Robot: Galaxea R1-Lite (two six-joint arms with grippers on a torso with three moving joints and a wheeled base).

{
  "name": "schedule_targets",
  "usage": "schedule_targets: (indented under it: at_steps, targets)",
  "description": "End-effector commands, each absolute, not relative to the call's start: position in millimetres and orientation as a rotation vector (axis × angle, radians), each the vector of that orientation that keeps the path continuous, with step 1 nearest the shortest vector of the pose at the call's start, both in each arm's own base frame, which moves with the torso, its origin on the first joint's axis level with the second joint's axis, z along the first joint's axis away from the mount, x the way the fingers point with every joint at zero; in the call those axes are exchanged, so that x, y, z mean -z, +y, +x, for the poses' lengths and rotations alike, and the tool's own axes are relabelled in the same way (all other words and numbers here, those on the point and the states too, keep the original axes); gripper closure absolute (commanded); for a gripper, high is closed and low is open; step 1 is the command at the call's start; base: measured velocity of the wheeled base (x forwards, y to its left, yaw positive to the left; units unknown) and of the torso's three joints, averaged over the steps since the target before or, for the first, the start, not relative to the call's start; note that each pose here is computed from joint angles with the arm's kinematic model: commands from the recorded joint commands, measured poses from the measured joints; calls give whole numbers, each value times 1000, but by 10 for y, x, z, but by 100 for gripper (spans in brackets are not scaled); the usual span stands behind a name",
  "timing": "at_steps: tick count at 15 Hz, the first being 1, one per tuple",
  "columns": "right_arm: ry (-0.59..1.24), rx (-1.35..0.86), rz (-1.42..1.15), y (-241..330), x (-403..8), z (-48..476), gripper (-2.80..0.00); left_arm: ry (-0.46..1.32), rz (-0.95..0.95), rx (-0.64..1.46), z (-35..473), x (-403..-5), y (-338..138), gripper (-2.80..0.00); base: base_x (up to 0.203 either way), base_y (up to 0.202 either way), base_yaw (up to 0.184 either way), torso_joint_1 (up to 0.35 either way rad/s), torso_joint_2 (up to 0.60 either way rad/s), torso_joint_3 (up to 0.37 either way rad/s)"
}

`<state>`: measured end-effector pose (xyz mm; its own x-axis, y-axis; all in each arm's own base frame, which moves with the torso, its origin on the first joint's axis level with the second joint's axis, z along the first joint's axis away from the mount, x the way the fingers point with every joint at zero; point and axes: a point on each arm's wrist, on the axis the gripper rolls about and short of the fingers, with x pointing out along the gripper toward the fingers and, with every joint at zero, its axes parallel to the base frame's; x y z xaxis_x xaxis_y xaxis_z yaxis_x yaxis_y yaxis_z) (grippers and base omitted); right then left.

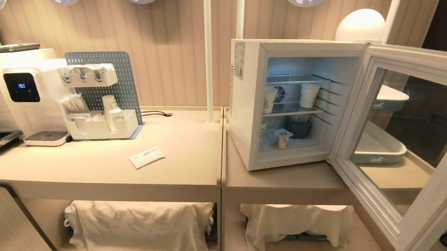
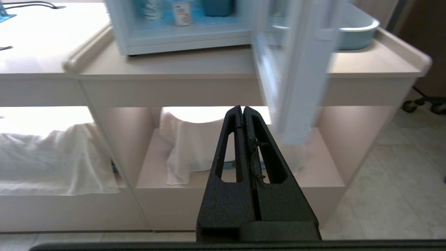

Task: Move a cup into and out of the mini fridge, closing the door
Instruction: Take the yoghurt out of the freezer

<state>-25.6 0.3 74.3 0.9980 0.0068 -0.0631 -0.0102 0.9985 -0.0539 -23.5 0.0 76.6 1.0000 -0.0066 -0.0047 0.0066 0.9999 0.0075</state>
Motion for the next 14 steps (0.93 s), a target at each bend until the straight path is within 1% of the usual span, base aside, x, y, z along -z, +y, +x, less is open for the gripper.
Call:
schedule_targets:
  at_steps: [1,4,8,14]
  targets:
    - [64,-9,-55,3,-744,-255,0,5,8,7,-235,-766,0,0,0,189,0,6,6,-2]
    - [65,-8,-55,3,-742,-255,0,5,8,7,-235,-766,0,0,0,149,1,3,4,2]
    - [66,-8,-55,3,-741,-254,0,5,9,7,-235,-766,0,0,0,13,0,1,1,-1]
    - [65,-9,-55,3,-741,-254,0,5,9,8,-235,-766,0,0,181,0,3,5,2,2]
